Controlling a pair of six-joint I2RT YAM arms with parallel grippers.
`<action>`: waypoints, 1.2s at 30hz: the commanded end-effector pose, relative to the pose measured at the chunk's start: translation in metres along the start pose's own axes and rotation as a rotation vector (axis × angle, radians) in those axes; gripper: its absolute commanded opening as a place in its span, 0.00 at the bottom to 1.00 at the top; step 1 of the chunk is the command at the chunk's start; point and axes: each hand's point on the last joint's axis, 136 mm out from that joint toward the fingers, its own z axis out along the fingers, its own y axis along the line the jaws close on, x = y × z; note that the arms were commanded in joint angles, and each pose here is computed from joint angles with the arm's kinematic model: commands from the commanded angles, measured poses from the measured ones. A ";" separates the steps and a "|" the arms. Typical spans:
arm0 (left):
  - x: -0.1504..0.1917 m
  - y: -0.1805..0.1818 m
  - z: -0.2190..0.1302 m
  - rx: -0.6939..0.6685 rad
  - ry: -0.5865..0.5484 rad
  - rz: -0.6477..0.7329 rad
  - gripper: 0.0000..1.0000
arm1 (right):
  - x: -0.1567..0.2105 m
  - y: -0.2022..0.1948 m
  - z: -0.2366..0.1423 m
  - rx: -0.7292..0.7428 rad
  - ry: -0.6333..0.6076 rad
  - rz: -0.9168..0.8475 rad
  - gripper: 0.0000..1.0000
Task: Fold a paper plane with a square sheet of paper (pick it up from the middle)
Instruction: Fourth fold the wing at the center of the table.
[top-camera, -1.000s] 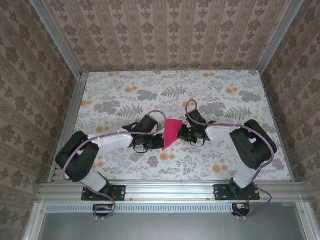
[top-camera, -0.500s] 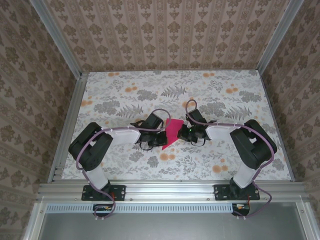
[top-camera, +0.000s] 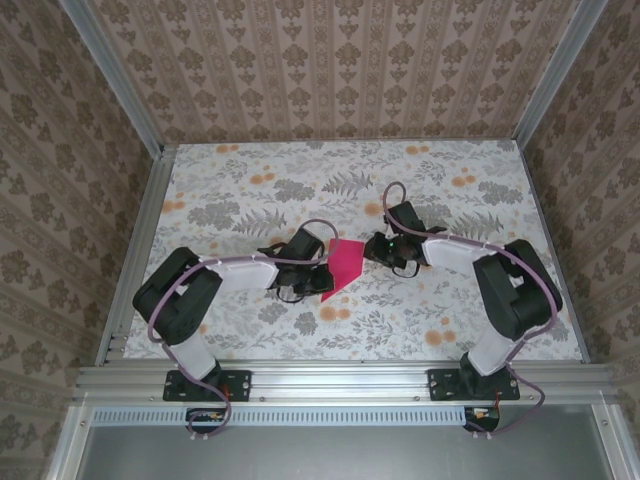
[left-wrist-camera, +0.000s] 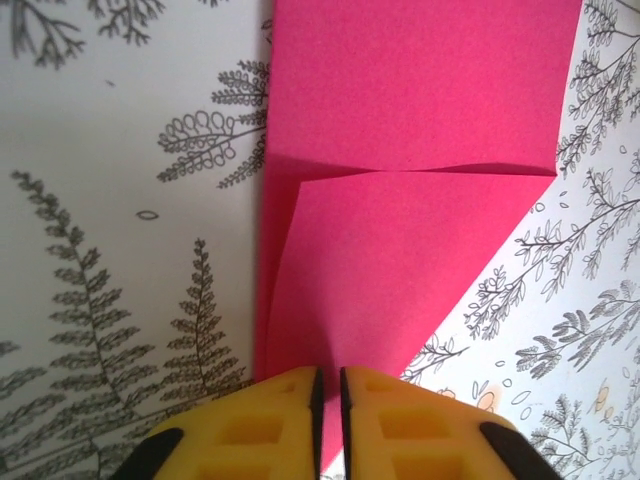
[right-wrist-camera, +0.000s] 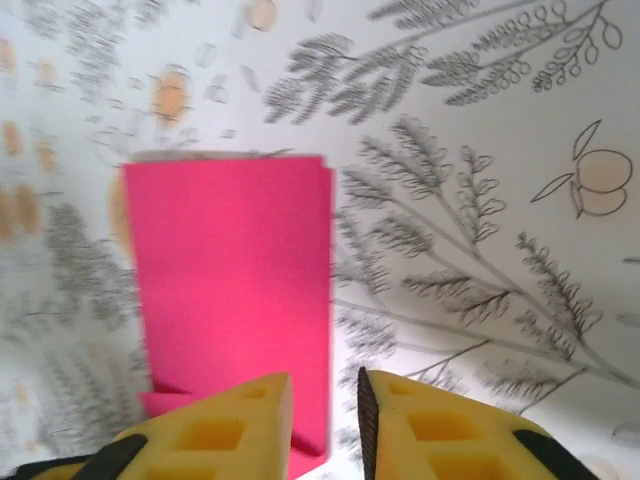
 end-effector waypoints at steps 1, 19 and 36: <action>-0.002 -0.014 -0.013 0.051 -0.019 0.005 0.20 | 0.008 0.014 -0.021 -0.084 -0.010 -0.027 0.37; -0.058 -0.027 -0.017 0.124 -0.096 0.026 0.24 | 0.041 0.033 -0.016 -0.200 -0.002 0.091 0.68; -0.051 -0.045 -0.063 0.183 -0.186 0.118 0.27 | 0.047 0.038 -0.004 -0.225 0.017 0.106 0.68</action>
